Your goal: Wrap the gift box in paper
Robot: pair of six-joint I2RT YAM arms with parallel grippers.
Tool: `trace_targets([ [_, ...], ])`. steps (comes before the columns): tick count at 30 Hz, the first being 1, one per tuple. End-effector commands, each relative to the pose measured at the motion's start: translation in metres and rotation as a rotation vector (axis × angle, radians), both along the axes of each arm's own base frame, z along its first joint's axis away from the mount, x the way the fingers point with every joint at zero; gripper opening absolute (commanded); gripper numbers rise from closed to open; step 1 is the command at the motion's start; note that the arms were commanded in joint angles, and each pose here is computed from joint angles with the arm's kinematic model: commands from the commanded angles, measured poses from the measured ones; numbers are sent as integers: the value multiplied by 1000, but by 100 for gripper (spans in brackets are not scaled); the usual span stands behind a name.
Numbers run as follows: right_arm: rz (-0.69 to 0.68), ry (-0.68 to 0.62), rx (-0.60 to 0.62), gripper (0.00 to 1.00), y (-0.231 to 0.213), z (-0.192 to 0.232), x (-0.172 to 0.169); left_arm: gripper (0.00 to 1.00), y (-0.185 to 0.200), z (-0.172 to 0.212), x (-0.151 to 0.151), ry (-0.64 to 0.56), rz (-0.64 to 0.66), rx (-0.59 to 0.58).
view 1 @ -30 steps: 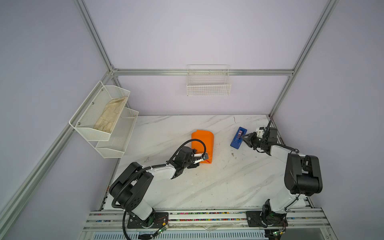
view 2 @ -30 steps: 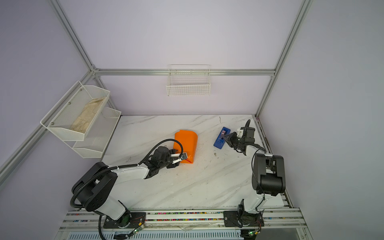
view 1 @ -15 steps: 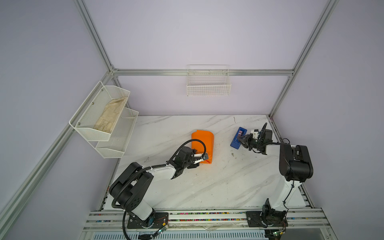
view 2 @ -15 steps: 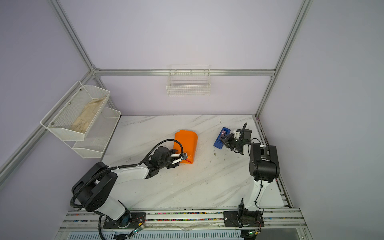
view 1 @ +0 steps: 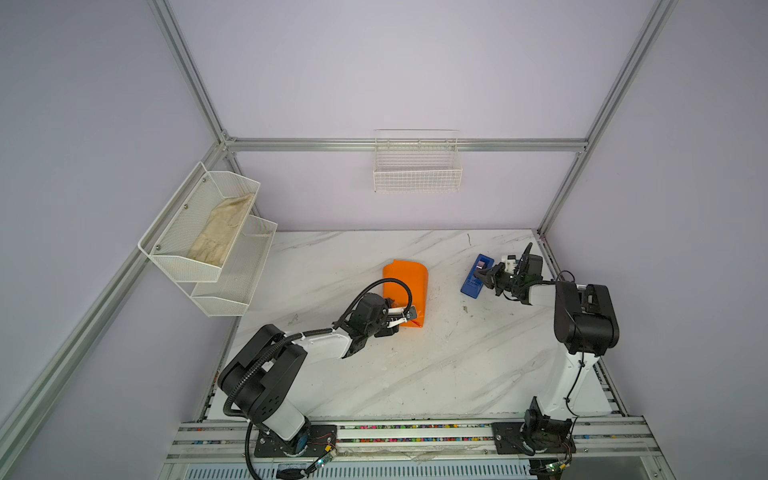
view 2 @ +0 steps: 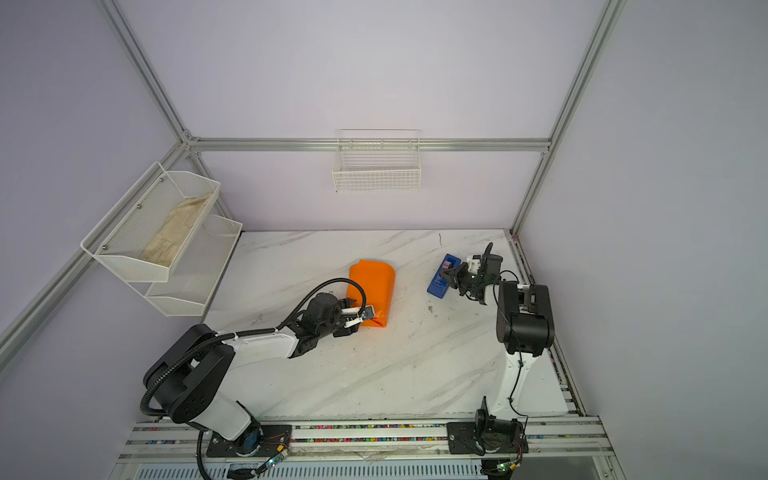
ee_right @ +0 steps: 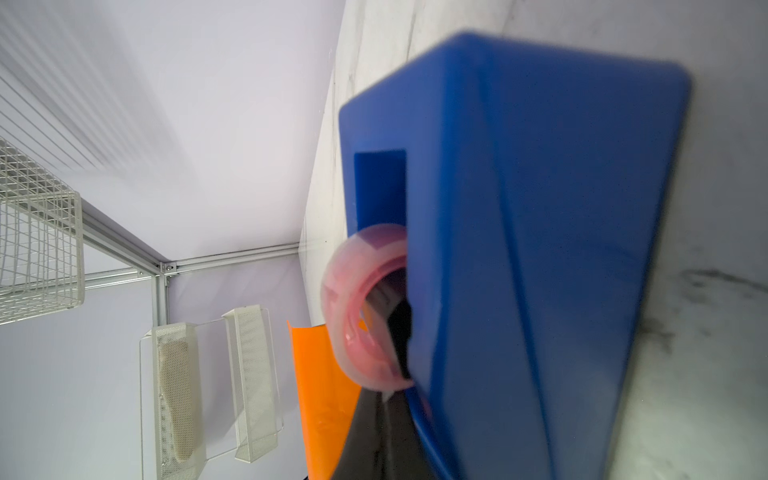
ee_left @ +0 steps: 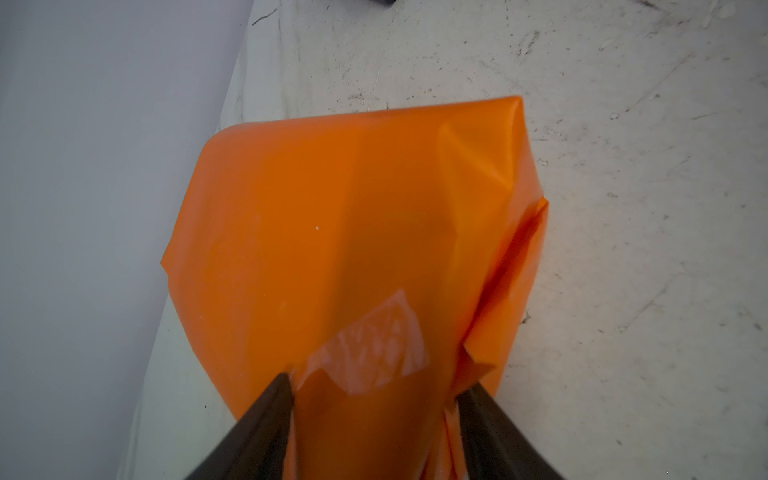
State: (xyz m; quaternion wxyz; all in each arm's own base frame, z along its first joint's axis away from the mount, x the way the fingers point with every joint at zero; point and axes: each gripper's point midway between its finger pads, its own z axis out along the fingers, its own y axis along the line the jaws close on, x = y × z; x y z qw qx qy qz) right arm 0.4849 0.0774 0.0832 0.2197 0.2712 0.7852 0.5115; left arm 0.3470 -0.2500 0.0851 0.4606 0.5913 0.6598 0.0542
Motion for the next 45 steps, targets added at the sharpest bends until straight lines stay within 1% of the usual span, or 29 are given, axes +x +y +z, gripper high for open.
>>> trace_targets([
  [1, 4, -35, -9, 0, 2, 22, -3, 62, 6, -23, -12, 78, -8, 43],
  [8, 52, -47, 17, 0, 31, 45, -30, 62, 6, -23, -12, 79, -8, 44],
  [11, 69, -36, 15, 0, 44, 47, -45, 62, 6, -23, -13, 78, -8, 45],
  [16, 90, -1, 16, 0, 64, 40, -78, 62, 7, -23, -13, 80, -6, 44],
  [20, 92, 12, 11, 0, 69, 36, -98, 62, 6, -22, -13, 78, -8, 42],
  [24, 100, 48, -1, 0, 69, 13, -109, 62, 6, -22, -13, 79, -9, 41],
  [29, 147, 114, -16, 0, 73, -32, -114, 62, 6, -23, -13, 82, -8, 43],
  [32, 124, 177, -107, 0, 63, -61, -123, 62, 7, -22, -13, 81, -8, 42],
  [37, 108, 312, -248, 0, 44, -108, -148, 62, 8, -24, -13, 78, -6, 48],
  [39, 95, 342, -286, 0, 36, -116, -154, 62, 7, -23, -14, 81, -10, 47],
  [41, 86, 362, -298, 0, 31, -121, -160, 62, 7, -23, -14, 81, -10, 47],
  [43, 89, 353, -302, 0, 29, -120, -161, 62, 7, -23, -14, 80, -10, 47],
  [45, 89, 323, -317, 0, 28, -110, -156, 62, 7, -23, -14, 81, -11, 45],
])
